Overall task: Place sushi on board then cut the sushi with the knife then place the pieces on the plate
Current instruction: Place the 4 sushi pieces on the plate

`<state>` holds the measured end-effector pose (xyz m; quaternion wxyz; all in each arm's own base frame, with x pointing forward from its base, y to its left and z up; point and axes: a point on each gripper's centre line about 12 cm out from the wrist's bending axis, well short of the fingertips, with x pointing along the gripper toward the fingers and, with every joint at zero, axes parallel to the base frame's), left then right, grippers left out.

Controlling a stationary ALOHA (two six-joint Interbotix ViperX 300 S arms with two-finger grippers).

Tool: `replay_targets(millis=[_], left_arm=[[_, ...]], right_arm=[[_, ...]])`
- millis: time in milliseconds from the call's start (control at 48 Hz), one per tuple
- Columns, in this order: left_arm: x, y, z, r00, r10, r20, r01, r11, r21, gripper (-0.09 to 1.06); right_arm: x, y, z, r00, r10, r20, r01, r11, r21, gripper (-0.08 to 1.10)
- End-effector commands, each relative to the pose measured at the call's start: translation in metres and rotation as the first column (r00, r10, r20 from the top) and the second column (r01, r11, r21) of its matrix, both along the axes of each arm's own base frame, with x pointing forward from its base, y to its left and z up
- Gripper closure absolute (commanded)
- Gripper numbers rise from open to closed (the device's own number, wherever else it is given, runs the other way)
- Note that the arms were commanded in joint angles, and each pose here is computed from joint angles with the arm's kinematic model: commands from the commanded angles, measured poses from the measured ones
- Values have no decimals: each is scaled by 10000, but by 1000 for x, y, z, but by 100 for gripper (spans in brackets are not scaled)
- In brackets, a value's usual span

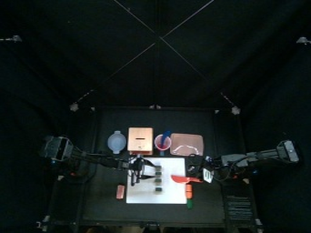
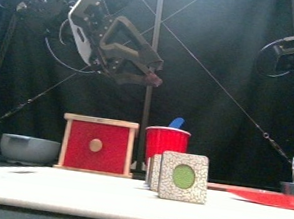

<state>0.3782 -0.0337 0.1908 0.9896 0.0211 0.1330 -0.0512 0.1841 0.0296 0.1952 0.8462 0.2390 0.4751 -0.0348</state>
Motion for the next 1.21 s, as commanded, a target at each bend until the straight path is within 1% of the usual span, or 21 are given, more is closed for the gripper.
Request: replay_targets(millis=[21, 62, 146, 271, 333, 458, 604, 667, 812, 979, 1208], left_arm=[[1, 2, 12, 9991, 29, 415, -28, 10000, -11, 7], [1, 1, 11, 9992, 18, 400, -18, 10000, 1, 7], [-1, 4, 9, 9993, 100, 353, -100, 9999, -18, 7], [-4, 12, 4, 9993, 335, 193, -333, 9994, -80, 7], [-6, 13, 2, 9991, 366, 225, -365, 9993, -66, 7], [-11, 18, -4, 9986, 500, 177, -499, 9987, -91, 7], [-18, 24, -13, 9975, 697, -72, -698, 9975, -111, 7], [-21, 27, -18, 9964, 818, -228, -822, 9965, -137, 7], [-28, 32, -27, 9933, 1018, -541, -1029, 9945, -176, 7], [-35, 33, -29, 9922, 1056, -662, -1068, 9941, -158, 7], [-48, 35, -26, 9915, 1131, -637, -1147, 9932, -210, 7]], right_arm=[[9, 0, 15, 9990, 9, 451, -5, 10000, -69, 31], [11, -1, 18, 9982, 29, 595, -20, 9999, -149, 31], [18, -4, 28, 9938, 115, 1108, -57, 9986, -525, 31], [33, -12, 35, 9817, 280, 1882, -11, 9900, -1411, 29], [43, -19, 36, 9752, 370, 2182, 63, 9808, -1948, 29], [60, -35, 33, 9701, 234, 2415, 413, 9649, -2594, 25], [77, -47, 32, 9638, 110, 2664, 690, 9548, -2890, 18], [87, -48, 32, 9580, 136, 2864, 737, 9536, -2919, 13], [108, -49, 25, 9580, 386, 2840, 543, 9485, -3120, 12], [137, -52, 9, 9715, 760, 2244, 90, 9346, -3556, 12], [170, -53, -1, 9768, 892, 1945, -120, 9303, -3666, 12]])
